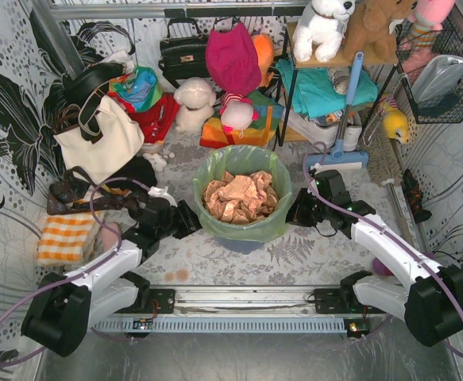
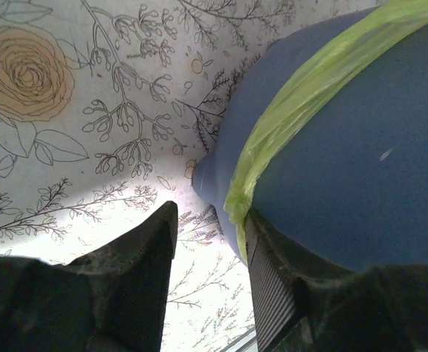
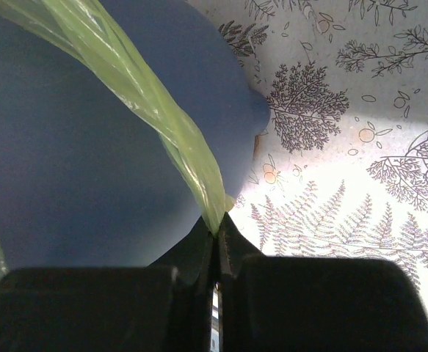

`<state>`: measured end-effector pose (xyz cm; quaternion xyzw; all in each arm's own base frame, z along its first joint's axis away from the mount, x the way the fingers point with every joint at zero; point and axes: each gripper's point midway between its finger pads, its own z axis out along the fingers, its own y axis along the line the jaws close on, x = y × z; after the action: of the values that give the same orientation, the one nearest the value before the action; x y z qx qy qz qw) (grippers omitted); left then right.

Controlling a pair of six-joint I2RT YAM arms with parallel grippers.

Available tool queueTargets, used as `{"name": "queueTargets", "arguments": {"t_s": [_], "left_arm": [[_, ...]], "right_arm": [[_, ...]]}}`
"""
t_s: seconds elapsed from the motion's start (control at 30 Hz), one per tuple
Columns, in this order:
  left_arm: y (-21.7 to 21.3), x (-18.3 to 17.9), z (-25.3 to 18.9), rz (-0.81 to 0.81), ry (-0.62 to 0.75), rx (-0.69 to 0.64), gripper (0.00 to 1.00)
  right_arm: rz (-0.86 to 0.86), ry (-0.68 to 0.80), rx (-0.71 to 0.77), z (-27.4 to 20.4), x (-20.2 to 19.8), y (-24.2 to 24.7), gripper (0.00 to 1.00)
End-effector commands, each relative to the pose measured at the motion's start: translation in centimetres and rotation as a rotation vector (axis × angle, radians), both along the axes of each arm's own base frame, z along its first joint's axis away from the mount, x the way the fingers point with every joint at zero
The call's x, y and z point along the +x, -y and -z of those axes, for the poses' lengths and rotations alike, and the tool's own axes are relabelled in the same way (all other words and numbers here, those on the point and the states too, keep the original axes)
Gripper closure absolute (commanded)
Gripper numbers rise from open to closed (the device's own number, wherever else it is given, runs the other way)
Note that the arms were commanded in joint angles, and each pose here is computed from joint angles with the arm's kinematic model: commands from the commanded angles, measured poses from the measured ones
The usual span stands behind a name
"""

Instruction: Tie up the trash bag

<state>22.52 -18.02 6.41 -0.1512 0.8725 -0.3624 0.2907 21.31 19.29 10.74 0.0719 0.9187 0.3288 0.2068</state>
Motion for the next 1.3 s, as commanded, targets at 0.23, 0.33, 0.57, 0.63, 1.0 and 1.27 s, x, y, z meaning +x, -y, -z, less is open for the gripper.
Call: {"name": "queueTargets", "arguments": {"t_s": [0.23, 0.33, 0.57, 0.63, 1.0, 1.27], "left_arm": [[-0.7, 0.6, 1.1, -0.021, -0.004, 0.053, 0.65], [-1.1, 0.7, 1.3, -0.035, -0.012, 0.080, 0.81], [-2.9, 1.3, -0.9, -0.116, 0.007, 0.151, 0.97], [-3.4, 1.4, -2.3, -0.138, 0.034, 0.161, 1.00], [-7.2, 0.1, -7.5, -0.330, 0.097, 0.180, 1.00], [-6.2, -0.6, -15.0, -0.273, 0.278, 0.056, 1.00]], "right_arm": [[0.011, 0.017, 0.006, -0.3, 0.1, -0.1, 1.00], [0.035, 0.008, -0.043, 0.0, -0.1, 0.8, 1.00], [0.063, 0.031, -0.076, -0.4, -0.1, 1.7, 1.00], [0.063, 0.028, -0.078, -0.3, -0.2, 1.8, 1.00], [0.066, 0.035, -0.081, -0.6, -0.3, 2.0, 1.00], [0.134, 0.120, -0.039, -5.2, -0.1, 2.5, 1.00]]}}
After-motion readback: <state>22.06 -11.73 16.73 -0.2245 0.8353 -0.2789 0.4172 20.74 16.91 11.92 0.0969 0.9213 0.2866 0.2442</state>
